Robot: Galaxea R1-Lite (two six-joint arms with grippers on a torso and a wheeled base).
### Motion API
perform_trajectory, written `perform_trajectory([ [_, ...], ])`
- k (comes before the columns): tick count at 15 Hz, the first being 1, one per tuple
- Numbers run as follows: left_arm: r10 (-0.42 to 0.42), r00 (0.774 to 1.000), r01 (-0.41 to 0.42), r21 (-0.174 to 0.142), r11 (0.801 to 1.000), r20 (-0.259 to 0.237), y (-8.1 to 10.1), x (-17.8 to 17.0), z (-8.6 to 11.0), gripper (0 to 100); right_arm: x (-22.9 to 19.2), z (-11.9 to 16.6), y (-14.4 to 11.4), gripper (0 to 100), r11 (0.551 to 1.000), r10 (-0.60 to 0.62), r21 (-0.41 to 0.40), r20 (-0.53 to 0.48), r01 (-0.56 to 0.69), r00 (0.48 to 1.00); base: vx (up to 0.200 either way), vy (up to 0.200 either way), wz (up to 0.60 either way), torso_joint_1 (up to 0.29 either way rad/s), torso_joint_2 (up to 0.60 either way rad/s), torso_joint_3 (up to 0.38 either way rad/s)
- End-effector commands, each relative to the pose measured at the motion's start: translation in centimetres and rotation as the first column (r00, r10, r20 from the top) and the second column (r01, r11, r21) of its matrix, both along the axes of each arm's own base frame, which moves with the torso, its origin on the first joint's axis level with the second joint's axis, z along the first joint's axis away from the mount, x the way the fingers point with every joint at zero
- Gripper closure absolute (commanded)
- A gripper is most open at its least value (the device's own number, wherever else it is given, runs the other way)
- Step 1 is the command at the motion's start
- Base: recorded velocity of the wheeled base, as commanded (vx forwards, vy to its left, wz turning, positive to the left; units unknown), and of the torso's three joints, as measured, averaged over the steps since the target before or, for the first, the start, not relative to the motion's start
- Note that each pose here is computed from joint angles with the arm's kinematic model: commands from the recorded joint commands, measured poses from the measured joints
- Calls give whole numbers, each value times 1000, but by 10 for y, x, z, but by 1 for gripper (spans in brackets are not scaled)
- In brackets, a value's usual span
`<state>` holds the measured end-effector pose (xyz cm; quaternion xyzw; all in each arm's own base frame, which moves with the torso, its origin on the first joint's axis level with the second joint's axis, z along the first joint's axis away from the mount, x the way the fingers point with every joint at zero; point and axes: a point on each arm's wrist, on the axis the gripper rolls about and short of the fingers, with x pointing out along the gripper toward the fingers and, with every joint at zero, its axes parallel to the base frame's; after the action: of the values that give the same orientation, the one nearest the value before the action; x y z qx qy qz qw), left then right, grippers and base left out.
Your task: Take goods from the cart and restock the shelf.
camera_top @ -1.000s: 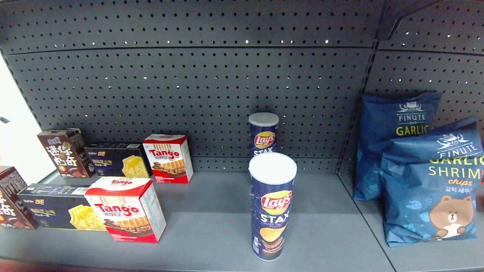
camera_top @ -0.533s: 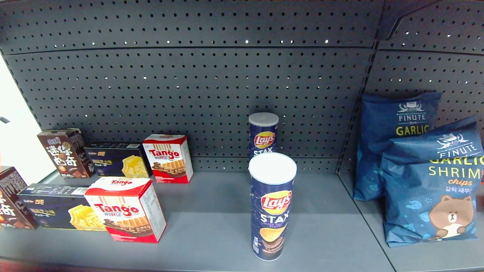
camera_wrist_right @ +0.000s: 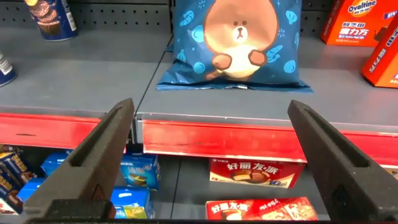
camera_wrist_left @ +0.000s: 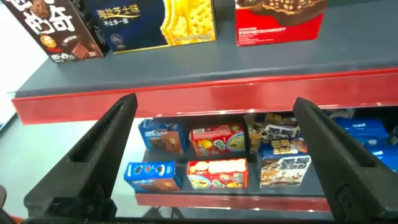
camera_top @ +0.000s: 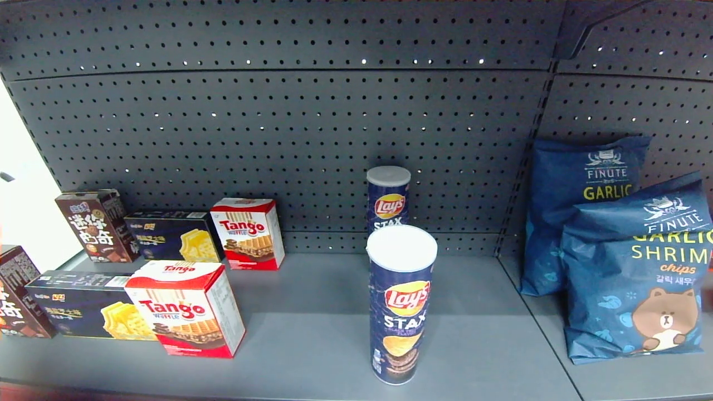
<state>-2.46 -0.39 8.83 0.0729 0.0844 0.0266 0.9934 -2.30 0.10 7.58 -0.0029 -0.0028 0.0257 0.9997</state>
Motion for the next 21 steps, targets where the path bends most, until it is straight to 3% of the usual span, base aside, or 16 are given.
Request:
perform_trajectory([
  [1,-18,1000,18,-10,1000,0,0,0,0,0,0,0,0,0,1000,1,0,-1,-1,1000,0,0,0,0,0,0],
  [3,-135,991,135,-41,990,4,-3,0,0,0,0,0,0,0,1000,1,0,-1,-1,1000,0,0,0,0,0,0],
  [5,-253,967,253,-82,964,13,-6,0,1,0,0,0,0,0,1000,1,0,-2,-1,1000,0,0,0,0,0,0],
  [9,-377,926,376,-132,917,24,-8,-1,1,0,0,0,0,0,1000,1,0,-1,-1,1000,0,0,0,0,0,0],
  [10,-366,930,365,-161,917,24,-8,-1,1,0,0,0,0,0,1000,1,0,-1,-1,1000,0,0,0,0,0,0],
  [11,-349,937,348,-168,922,24,-8,-1,1,0,0,0,0,0,1000,1,0,-1,-1,1000,0,0,0,0,0,0],
  [12,-292,956,291,-162,943,19,-7,-1,1,0,0,0,0,0,1000,1,0,-1,-1,1000,0,0,0,0,0,0],
  [13,-110,994,110,-133,985,9,-3,0,0,0,0,0,0,0,1000,1,0,-1,-1,1000,0,0,0,0,0,0],
  [14,-15,1000,15,-118,993,6,0,0,0,0,0,0,0,0,1000,1,0,-1,-1,1000,0,0,0,0,0,0],
  [16,197,980,-196,-85,977,4,4,0,0,0,0,0,0,0,1000,1,0,-1,-1,1000,0,0,0,0,0,0],
  [17,230,973,-229,-80,970,5,5,-1,0,0,0,0,0,0,1000,1,0,-1,-1,1000,0,0,0,0,0,0],
  [19,195,981,-193,-86,977,7,5,-1,0,0,0,0,0,0,1000,1,0,-2,-1,1000,0,0,0,0,0,0],
  [20,89,996,-88,-106,990,7,3,0,0,0,0,0,0,0,1000,2,0,-1,-2,1000,0,0,0,0,0,0],
  [21,-59,998,60,-125,990,11,2,-1,1,0,0,0,0,0,1000,1,0,-1,-1,1000,0,0,0,0,0,0],
])
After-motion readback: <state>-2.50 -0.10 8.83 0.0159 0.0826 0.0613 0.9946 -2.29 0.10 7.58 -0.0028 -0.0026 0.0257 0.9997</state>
